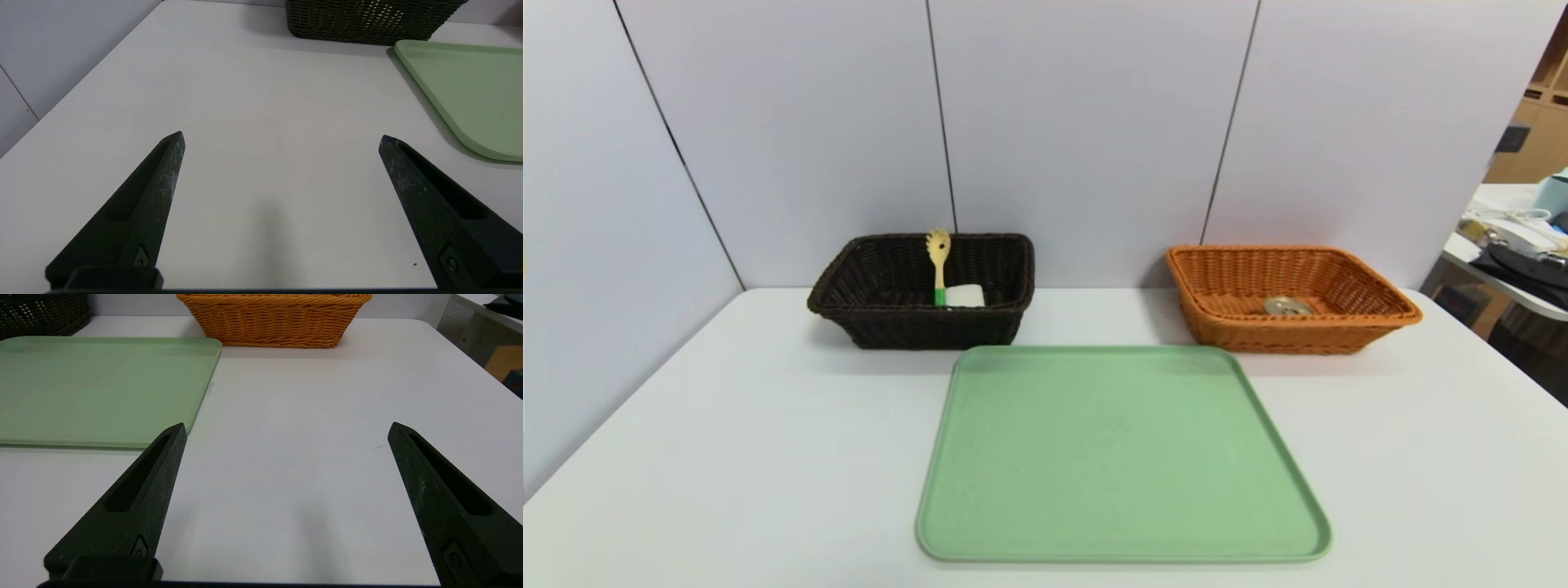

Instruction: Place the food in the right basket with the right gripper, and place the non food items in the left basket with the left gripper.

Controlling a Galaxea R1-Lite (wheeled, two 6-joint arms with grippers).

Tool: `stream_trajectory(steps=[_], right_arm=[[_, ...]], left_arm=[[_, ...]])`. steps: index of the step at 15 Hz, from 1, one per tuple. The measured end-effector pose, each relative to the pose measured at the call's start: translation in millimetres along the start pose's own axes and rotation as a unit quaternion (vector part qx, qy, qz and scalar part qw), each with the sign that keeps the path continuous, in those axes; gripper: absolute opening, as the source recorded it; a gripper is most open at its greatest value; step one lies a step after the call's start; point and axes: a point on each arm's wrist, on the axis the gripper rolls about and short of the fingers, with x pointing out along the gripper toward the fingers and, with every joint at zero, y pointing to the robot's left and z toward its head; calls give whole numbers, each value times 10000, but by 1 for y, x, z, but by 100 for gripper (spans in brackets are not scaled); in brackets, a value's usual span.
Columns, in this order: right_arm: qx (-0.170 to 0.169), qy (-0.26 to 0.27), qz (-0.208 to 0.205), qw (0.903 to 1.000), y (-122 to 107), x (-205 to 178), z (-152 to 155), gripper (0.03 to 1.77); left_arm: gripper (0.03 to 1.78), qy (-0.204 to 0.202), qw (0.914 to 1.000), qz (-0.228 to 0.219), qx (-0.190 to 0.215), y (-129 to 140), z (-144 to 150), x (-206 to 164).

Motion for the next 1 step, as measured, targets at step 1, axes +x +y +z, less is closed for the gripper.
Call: stream_trajectory(steps=[1], right_arm=[[-3,2,-1,10000,0,0,0,170]], left_arm=[[169,0,10000,0,-10,0,0,0]])
